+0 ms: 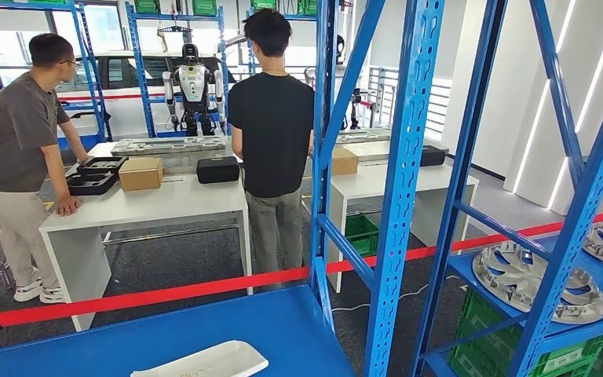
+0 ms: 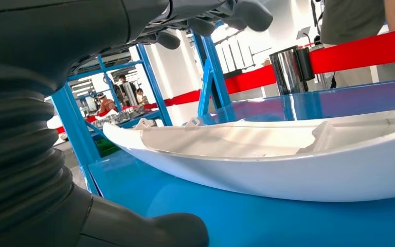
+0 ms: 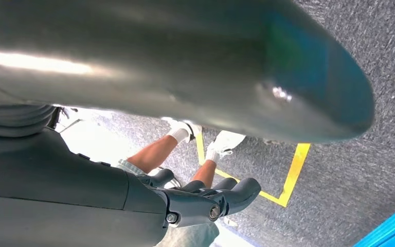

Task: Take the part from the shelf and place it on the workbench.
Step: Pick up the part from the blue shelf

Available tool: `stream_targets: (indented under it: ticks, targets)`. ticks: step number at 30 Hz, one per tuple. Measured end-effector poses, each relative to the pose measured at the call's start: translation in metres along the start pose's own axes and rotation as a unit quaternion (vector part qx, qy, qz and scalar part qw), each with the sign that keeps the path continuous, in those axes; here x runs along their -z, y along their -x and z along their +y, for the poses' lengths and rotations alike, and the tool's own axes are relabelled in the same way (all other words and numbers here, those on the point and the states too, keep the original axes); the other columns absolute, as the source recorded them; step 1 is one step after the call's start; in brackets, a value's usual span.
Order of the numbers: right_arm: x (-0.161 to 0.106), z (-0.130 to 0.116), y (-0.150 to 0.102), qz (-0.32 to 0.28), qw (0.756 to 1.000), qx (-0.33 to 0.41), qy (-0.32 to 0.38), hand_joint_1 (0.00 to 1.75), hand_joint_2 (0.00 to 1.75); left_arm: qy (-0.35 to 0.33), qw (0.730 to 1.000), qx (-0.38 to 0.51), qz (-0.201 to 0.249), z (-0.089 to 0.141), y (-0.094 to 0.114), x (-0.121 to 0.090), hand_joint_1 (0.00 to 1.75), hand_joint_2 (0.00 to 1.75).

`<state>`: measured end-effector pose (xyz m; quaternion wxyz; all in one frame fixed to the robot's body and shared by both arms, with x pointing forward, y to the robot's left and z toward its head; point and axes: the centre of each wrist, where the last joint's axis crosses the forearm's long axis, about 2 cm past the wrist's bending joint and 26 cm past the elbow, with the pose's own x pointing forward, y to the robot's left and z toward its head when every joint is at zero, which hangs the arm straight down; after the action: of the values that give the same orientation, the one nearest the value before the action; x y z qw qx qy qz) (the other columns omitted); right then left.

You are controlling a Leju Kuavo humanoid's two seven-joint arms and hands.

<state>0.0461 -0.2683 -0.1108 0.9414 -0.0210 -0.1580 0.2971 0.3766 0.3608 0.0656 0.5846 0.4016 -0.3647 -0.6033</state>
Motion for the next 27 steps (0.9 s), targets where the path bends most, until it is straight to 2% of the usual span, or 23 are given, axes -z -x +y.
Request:
stream_targets:
  ticks: [11, 27]
  targets:
    - [0.0, 0.001, 0.001, 0.001, 1.0, 0.002, -0.003, 0.0, 0.0, 0.048, 0.998, 0.005, 0.04, 0.013, 0.0, 0.005, 0.0, 1.75]
    - [0.0, 0.002, 0.002, 0.003, 1.0, -0.004, -0.007, 0.0, 0.0, 0.076, 0.995, 0.001, 0.068, 0.003, 0.017, 0.001, 0.0, 1.75]
